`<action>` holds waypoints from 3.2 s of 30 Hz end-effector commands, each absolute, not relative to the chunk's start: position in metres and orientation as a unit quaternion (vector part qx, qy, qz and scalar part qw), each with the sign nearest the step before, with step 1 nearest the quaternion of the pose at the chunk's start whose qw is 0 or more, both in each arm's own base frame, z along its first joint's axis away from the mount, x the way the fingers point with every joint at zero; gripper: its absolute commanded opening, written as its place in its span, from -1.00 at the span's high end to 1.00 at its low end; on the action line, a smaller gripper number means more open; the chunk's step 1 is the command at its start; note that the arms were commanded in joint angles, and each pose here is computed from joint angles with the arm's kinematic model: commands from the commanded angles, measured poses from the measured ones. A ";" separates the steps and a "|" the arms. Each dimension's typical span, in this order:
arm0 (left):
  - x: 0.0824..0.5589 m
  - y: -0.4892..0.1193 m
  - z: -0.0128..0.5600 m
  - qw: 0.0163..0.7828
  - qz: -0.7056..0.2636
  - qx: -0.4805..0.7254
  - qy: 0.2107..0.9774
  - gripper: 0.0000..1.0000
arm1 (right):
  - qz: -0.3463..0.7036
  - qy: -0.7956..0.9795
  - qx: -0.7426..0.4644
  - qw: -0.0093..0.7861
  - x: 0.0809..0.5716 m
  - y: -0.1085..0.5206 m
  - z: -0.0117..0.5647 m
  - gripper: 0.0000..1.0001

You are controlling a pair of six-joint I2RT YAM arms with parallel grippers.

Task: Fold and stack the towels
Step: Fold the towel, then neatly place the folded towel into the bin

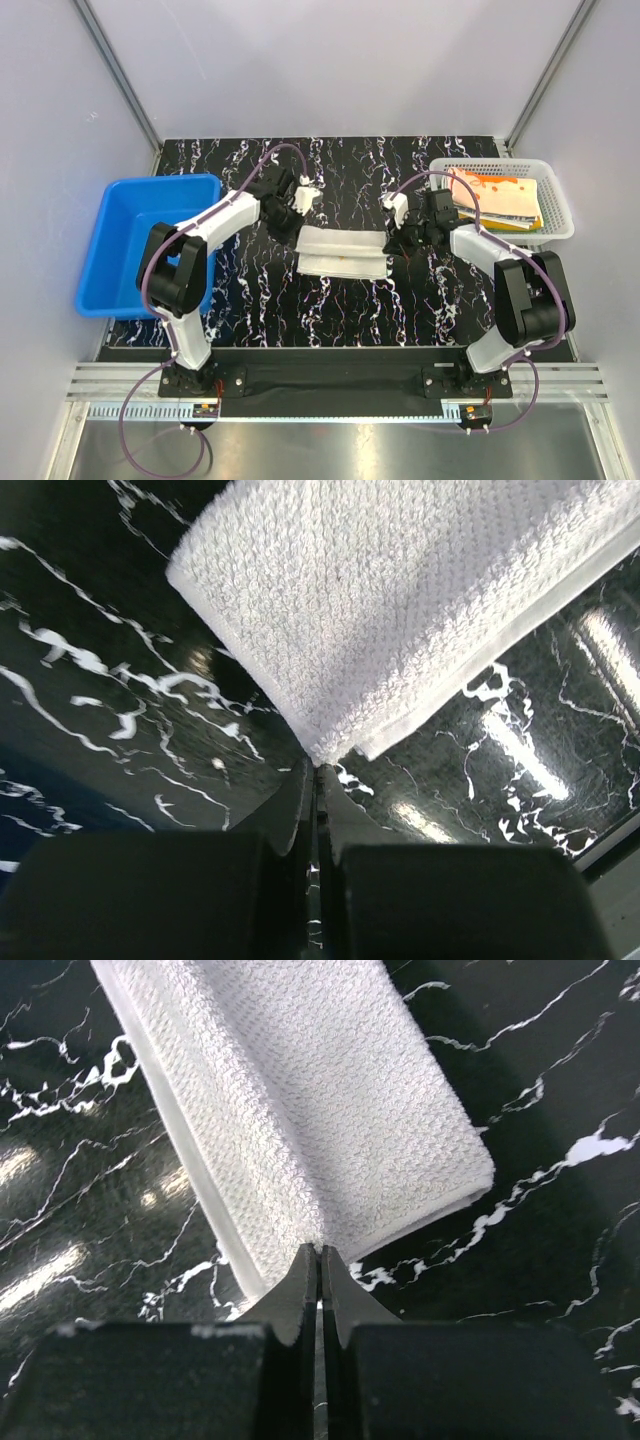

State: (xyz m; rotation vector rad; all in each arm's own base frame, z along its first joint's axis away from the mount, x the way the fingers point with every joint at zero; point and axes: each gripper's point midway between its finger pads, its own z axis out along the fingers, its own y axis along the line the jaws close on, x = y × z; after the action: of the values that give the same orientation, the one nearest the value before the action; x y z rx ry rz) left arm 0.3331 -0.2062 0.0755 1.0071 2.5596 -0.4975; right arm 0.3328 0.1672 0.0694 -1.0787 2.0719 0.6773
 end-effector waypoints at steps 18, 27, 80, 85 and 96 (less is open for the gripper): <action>0.299 -0.205 0.061 0.141 -0.160 0.349 0.912 0.54 | 0.228 0.839 -0.429 0.246 0.285 0.165 0.038 0.36; 0.304 -0.211 0.107 0.187 -0.177 0.336 0.906 0.27 | 0.238 0.818 -0.421 0.313 0.292 0.174 0.099 -0.08; 0.382 -0.230 0.052 0.178 -0.174 0.099 0.963 0.23 | 0.126 0.947 -0.161 0.247 0.426 0.151 0.057 0.45; 0.384 -0.233 0.101 0.210 -0.189 0.111 0.953 0.21 | 0.194 0.929 -0.129 0.288 0.417 0.170 0.120 0.03; 0.337 -0.206 0.192 0.315 -0.206 0.144 0.915 0.17 | 0.205 0.960 0.013 0.190 0.368 0.165 0.072 -0.22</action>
State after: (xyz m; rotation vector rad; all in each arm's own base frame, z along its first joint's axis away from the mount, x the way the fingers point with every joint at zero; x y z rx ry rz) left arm 0.3461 -0.2139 0.1710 0.3487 2.4886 -0.5551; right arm 0.3834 0.1701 0.1040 -0.1241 2.5848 0.5820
